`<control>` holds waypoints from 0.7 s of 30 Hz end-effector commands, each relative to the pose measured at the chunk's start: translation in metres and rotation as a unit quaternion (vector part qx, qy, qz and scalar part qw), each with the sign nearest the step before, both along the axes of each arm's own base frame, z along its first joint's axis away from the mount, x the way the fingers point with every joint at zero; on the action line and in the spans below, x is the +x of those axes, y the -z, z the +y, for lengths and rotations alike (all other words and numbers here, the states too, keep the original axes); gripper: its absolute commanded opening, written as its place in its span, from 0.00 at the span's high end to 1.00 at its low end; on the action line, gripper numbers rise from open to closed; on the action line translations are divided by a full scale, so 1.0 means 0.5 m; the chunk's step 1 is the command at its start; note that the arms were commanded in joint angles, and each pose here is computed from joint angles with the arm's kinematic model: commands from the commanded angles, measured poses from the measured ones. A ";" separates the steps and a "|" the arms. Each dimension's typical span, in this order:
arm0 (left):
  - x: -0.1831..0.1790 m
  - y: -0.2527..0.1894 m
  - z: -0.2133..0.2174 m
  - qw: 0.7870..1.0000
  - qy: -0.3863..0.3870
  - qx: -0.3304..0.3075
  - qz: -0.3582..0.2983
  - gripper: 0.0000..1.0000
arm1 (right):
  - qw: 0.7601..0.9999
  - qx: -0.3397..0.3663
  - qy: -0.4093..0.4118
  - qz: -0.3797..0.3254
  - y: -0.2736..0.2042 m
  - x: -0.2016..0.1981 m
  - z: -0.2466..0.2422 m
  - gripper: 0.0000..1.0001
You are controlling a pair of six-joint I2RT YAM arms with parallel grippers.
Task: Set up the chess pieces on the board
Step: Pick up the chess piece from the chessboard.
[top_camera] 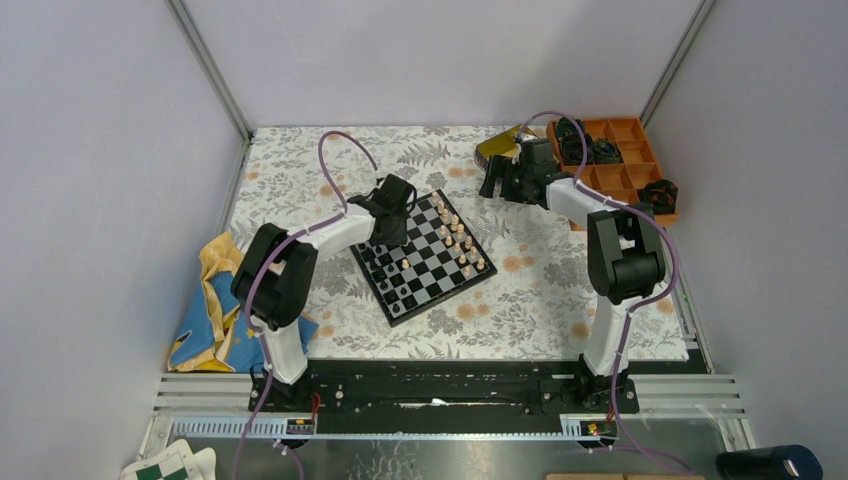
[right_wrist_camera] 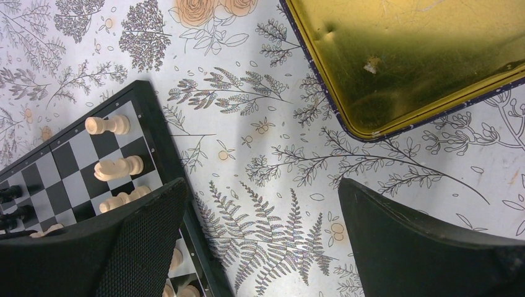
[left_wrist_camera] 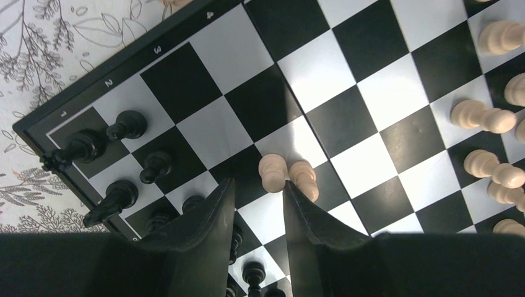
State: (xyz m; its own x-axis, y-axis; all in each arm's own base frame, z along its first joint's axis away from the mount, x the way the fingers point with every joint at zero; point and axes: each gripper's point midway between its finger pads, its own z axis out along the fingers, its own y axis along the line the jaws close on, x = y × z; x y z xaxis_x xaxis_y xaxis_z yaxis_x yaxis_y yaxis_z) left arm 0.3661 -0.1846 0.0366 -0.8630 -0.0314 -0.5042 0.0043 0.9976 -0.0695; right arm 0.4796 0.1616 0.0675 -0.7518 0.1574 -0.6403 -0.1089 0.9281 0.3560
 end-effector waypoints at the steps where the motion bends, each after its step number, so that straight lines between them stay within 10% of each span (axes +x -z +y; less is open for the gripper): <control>1: 0.046 -0.034 -0.020 0.999 0.011 -0.011 -0.038 0.59 | 0.999 0.006 0.004 -0.034 -0.059 0.028 -0.001 0.00; 21: 0.057 -0.033 -0.024 0.999 0.019 -0.004 -0.036 0.76 | 0.999 0.003 0.002 -0.032 -0.055 0.048 0.003 0.00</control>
State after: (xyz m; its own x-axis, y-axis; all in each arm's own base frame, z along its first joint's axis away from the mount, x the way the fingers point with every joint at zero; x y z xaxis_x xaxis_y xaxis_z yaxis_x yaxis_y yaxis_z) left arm 0.3811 -0.1914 0.0391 -0.8540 0.0001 -0.5203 0.0367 0.9975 -0.0599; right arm 0.4883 0.1636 0.0793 -0.7411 0.1593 -0.6522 -0.1150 0.9270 0.3571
